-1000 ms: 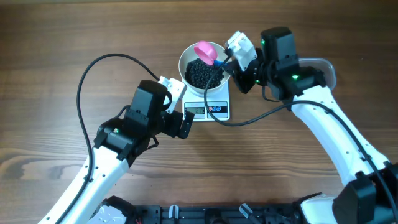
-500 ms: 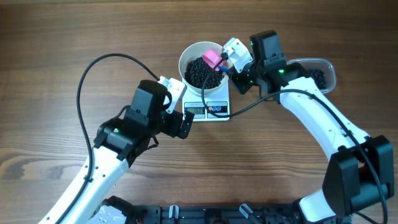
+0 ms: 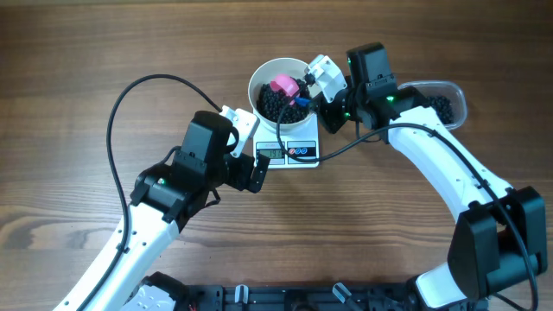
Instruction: Scoop item into bowl and weigh 150g on scale
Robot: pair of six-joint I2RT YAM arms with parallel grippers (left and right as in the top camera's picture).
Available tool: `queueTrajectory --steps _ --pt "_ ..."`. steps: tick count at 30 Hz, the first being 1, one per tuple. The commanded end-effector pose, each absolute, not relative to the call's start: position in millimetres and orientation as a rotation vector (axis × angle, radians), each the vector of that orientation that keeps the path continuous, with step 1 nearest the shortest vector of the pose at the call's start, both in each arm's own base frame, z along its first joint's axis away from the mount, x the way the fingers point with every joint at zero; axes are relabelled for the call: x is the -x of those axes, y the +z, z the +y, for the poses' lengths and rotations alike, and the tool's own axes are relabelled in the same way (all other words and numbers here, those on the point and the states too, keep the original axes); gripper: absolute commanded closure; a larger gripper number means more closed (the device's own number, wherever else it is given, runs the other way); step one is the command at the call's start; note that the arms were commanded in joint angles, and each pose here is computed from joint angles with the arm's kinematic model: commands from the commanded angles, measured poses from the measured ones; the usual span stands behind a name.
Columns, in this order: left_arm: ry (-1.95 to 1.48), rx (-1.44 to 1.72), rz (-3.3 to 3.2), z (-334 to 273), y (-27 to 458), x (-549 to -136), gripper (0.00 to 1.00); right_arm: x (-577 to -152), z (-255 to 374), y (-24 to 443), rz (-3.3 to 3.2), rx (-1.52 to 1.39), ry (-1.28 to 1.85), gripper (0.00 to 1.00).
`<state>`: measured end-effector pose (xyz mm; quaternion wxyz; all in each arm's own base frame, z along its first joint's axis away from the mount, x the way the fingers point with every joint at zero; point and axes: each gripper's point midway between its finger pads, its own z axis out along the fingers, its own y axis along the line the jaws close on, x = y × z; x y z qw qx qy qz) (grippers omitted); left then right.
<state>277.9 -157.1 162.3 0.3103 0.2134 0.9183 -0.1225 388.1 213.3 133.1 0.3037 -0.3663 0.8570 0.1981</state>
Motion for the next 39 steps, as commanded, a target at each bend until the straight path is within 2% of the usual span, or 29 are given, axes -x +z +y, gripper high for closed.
queueTrajectory --steps 1,13,19,24,30,35,39 --pt "-0.336 -0.590 2.404 -159 166 -277 0.00 -379 227 132 2.292 0.947 0.666 0.96" --pt "-0.336 -0.591 2.404 -159 166 -277 0.00 -370 236 138 2.409 0.707 0.866 0.96" --pt "-0.337 -0.591 2.404 -160 166 -277 0.00 -388 225 145 2.458 0.424 0.937 0.96" --pt "-0.337 -0.591 2.404 -160 166 -277 0.00 -388 217 174 2.401 0.283 1.271 0.96" --pt "-0.337 -0.591 2.404 -160 166 -277 0.00 -391 212 210 2.260 0.276 1.525 0.96" --pt "-0.336 -0.591 2.404 -159 166 -277 0.00 -401 186 225 2.186 0.253 1.548 0.96" --pt "-0.337 -0.591 2.404 -160 166 -277 0.00 -415 134 245 2.117 0.152 1.454 0.96"
